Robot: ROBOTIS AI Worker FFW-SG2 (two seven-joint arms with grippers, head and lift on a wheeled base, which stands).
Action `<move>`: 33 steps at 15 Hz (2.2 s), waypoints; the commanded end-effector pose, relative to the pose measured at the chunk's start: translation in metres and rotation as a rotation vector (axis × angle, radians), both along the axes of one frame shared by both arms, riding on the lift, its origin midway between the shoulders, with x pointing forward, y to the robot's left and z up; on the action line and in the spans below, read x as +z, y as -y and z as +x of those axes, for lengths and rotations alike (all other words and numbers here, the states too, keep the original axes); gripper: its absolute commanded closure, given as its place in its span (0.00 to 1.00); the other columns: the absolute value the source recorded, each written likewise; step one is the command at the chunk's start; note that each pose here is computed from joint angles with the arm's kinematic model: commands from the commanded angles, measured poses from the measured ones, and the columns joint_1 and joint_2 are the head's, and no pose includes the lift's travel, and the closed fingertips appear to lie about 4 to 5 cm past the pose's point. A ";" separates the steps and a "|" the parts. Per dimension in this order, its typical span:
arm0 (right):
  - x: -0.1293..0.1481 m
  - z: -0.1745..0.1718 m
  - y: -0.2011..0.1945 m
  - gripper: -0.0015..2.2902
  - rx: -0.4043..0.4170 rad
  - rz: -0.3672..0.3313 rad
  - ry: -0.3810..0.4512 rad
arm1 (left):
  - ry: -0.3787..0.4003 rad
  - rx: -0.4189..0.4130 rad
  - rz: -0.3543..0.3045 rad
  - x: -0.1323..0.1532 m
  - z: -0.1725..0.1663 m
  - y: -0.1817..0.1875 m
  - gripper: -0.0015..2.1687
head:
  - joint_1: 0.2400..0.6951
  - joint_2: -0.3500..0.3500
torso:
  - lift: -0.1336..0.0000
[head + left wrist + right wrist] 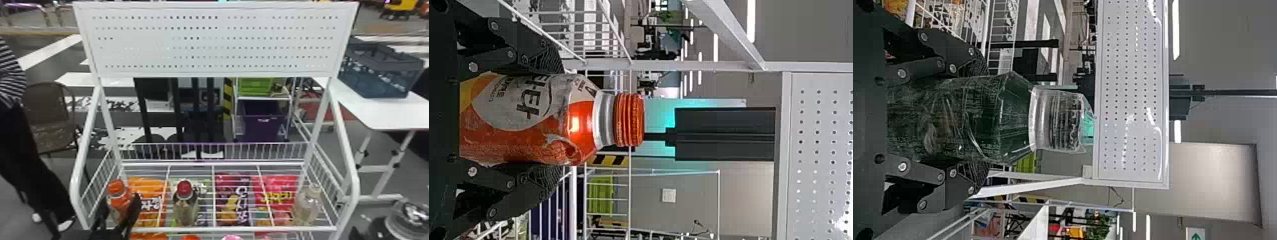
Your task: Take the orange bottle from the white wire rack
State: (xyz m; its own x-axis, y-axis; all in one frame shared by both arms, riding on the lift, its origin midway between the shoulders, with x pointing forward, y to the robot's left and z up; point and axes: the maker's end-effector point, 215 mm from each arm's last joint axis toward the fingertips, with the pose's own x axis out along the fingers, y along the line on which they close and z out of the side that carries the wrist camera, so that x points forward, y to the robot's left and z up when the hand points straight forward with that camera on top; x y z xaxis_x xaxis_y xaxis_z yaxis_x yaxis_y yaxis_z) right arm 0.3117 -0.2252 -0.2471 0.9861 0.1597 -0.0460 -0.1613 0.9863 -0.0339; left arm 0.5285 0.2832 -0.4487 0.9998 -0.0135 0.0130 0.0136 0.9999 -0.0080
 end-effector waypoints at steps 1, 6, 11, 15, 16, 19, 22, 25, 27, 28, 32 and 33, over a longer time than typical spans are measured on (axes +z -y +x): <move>-0.006 0.005 -0.001 0.44 -0.001 0.005 -0.018 | -0.012 -0.006 -0.001 -0.001 -0.008 0.004 0.91 | 0.57 0.50 | 1.00; -0.016 0.017 -0.001 0.44 -0.002 0.005 -0.043 | -0.077 0.011 -0.014 0.060 -0.047 0.015 0.91 | 0.57 0.50 | 1.00; -0.025 0.023 -0.005 0.44 0.007 0.020 -0.058 | -0.055 0.030 0.015 0.143 -0.103 0.002 0.91 | 0.57 0.50 | 1.00; -0.026 0.022 -0.007 0.44 0.014 0.027 -0.057 | -0.008 0.033 0.030 0.173 -0.139 0.002 0.91 | 0.57 0.50 | 1.00; -0.026 0.020 -0.008 0.44 0.015 0.030 -0.058 | 0.012 0.040 0.026 0.180 -0.147 -0.001 0.91 | 0.57 0.50 | 1.00; -0.022 0.018 -0.010 0.44 0.020 0.033 -0.050 | 0.068 0.063 0.036 0.197 -0.157 -0.014 0.91 | 0.57 0.50 | 1.00; -0.018 0.015 -0.013 0.44 0.024 0.037 -0.037 | 0.071 0.084 0.051 0.198 -0.155 -0.028 0.91 | 0.57 0.50 | 1.00; -0.016 0.013 -0.013 0.44 0.024 0.036 -0.032 | 0.069 0.085 0.050 0.197 -0.155 -0.029 0.91 | 0.57 0.50 | 1.00; -0.015 0.013 -0.013 0.44 0.024 0.037 -0.029 | 0.067 0.086 0.050 0.195 -0.154 -0.030 0.91 | 0.57 0.50 | 1.00; -0.015 0.013 -0.013 0.44 0.024 0.037 -0.029 | 0.068 0.088 0.050 0.196 -0.153 -0.030 0.91 | 0.57 0.50 | 1.00; -0.013 0.012 -0.013 0.44 0.024 0.037 -0.024 | 0.071 0.090 0.047 0.197 -0.153 -0.030 0.91 | 0.57 0.50 | 1.00; -0.013 0.011 -0.012 0.44 0.023 0.035 -0.023 | 0.071 0.091 0.046 0.197 -0.153 -0.031 0.91 | 0.57 0.50 | 1.00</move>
